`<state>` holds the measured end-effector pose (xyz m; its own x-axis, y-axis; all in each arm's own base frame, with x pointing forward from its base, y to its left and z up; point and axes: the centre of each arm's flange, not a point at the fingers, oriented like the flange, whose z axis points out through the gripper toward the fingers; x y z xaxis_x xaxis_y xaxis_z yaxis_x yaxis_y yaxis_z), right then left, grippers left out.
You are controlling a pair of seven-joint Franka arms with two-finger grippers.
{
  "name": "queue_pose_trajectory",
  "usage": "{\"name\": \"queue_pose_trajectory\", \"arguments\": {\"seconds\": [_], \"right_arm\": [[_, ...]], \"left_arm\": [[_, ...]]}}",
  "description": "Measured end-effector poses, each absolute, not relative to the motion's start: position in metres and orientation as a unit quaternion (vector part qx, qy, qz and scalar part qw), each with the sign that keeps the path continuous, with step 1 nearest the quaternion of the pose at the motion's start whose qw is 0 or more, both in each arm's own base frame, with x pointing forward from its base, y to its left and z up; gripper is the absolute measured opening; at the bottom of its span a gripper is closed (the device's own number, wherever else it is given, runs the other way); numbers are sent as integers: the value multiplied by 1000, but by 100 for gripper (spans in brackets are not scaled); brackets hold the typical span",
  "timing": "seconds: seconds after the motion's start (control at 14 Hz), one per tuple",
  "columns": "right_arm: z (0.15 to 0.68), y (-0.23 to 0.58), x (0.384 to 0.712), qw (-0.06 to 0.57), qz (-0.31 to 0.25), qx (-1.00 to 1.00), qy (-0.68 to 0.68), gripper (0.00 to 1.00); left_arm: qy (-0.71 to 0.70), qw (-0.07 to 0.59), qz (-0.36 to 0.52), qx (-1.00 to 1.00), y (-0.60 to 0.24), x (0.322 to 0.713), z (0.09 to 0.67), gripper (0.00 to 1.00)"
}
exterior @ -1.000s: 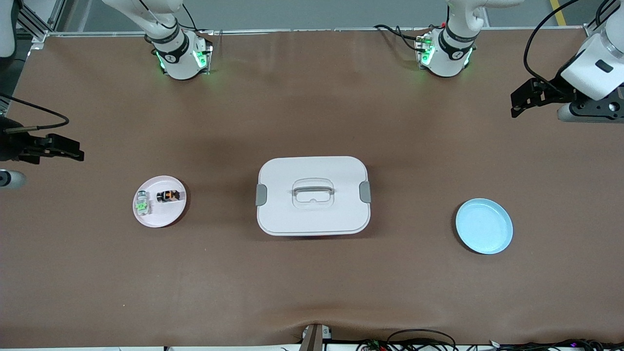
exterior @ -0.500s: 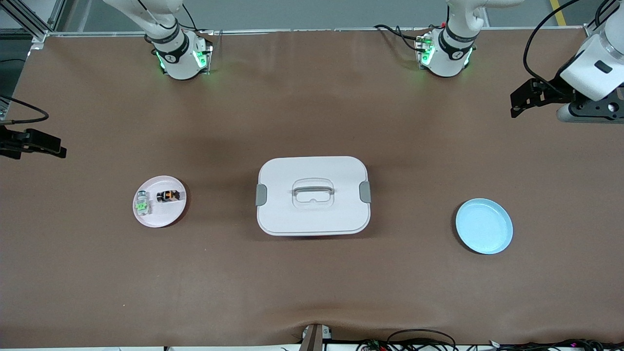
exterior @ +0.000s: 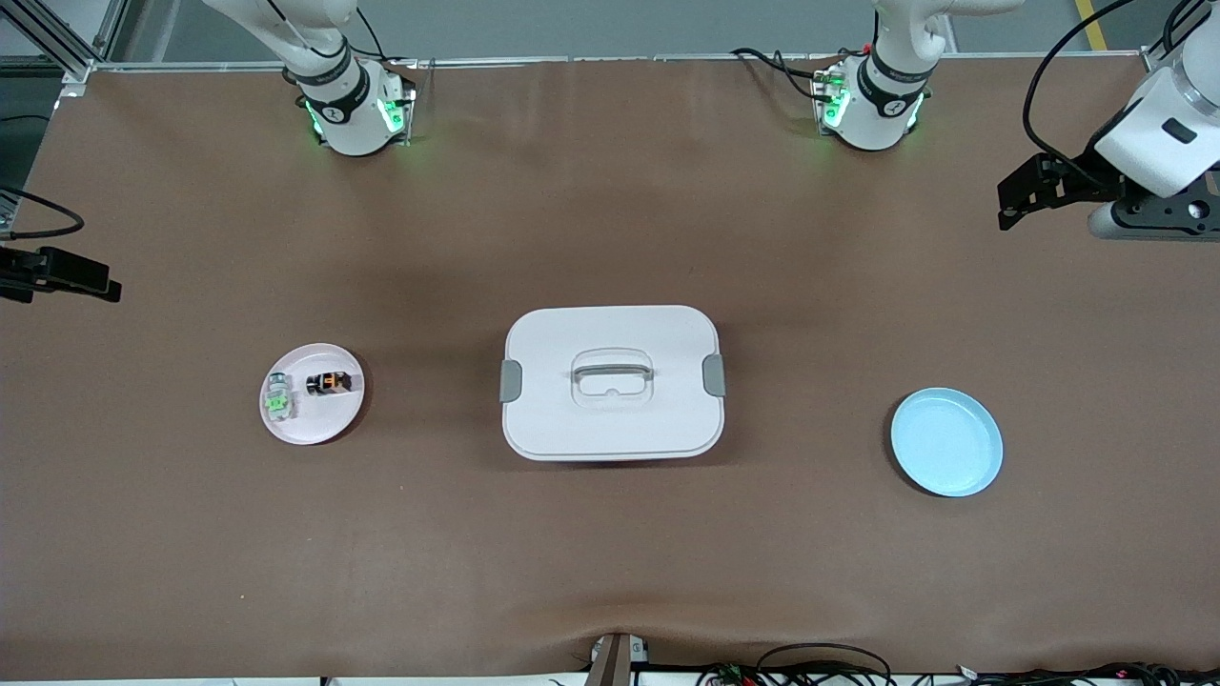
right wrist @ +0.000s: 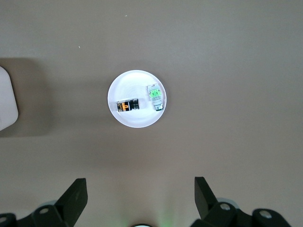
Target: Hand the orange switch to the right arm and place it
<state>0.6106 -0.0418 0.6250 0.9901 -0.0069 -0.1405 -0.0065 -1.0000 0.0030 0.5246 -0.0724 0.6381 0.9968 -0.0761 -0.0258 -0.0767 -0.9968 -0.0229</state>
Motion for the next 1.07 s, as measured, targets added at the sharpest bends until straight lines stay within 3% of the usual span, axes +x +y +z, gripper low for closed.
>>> {"name": "queue_pose_trajectory", "arguments": {"seconds": [1.07], "right_arm": [[631,-72,594,-34,-81,996,2,100]], "left_arm": [[40,12,14,-999,-74,524,637,100]]}}
